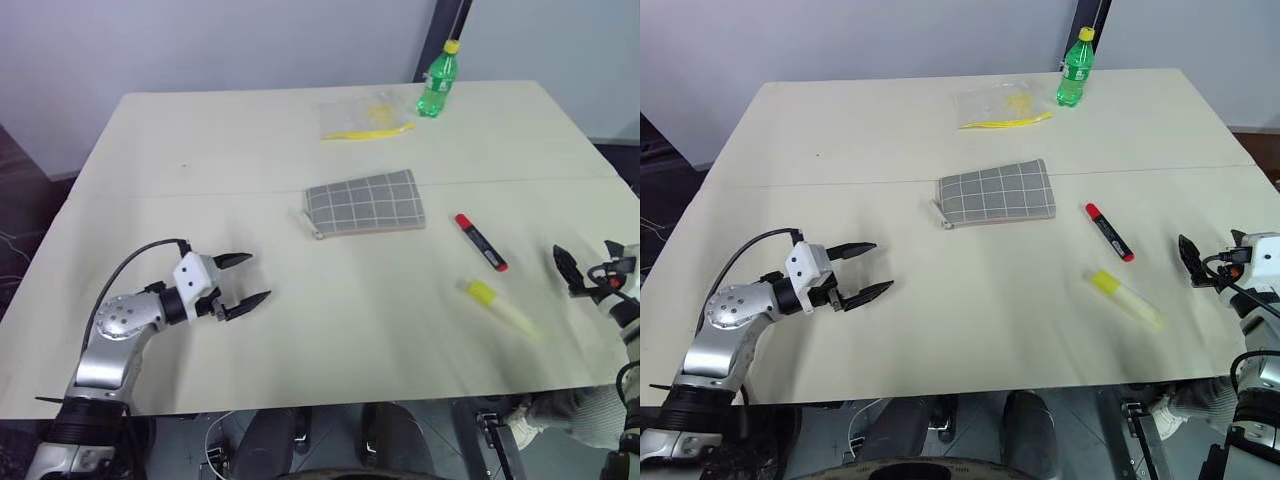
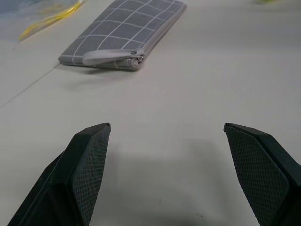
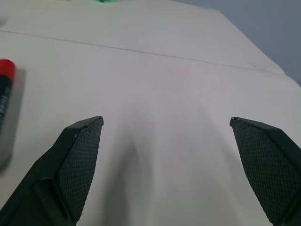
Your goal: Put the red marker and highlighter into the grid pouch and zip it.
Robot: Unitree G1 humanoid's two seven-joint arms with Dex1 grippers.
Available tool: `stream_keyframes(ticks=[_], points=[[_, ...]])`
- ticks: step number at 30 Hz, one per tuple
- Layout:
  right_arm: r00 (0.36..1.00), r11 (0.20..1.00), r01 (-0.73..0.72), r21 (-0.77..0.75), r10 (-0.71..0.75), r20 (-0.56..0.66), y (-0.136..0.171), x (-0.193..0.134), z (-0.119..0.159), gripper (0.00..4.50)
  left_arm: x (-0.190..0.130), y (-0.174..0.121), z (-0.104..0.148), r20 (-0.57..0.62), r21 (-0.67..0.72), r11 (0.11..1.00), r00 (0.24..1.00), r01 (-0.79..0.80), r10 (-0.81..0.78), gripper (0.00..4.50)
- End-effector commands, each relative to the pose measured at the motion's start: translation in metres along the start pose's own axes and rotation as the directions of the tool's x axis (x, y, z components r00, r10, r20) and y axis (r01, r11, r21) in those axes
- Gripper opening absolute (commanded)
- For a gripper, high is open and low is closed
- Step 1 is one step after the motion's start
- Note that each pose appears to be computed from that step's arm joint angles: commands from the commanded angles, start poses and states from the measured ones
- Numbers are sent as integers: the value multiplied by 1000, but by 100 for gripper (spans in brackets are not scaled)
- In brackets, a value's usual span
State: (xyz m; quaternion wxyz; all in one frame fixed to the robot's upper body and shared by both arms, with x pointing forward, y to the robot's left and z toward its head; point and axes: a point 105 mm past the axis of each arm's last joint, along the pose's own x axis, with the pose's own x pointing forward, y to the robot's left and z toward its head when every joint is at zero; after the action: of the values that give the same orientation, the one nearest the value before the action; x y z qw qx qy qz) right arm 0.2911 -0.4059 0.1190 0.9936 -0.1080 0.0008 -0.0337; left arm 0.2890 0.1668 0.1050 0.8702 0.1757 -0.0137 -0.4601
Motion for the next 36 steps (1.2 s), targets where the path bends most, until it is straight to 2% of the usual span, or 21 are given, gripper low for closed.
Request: stream_keyframes(ticks=[1,8,26,35,36], points=[[999,1000,10,-27,-8,50,-2,1,13,449,2,-2,11,48,22,1000,999,7,-8,407],[998,999,-12,-36,14,56,3,1,18,449,3,9,6,8,59,997,999,-50,49,407],[997,1000,-9,22,8,72,13,5,24,449,13,17,9,46,104,990,995,-96,92,407],[995,998,-55,33,52,86,24,8,31,449,20,25,9,51,137,985,993,-109,103,407],[995,998,-59,31,57,83,25,8,31,425,21,26,9,54,137,984,993,-114,108,407]])
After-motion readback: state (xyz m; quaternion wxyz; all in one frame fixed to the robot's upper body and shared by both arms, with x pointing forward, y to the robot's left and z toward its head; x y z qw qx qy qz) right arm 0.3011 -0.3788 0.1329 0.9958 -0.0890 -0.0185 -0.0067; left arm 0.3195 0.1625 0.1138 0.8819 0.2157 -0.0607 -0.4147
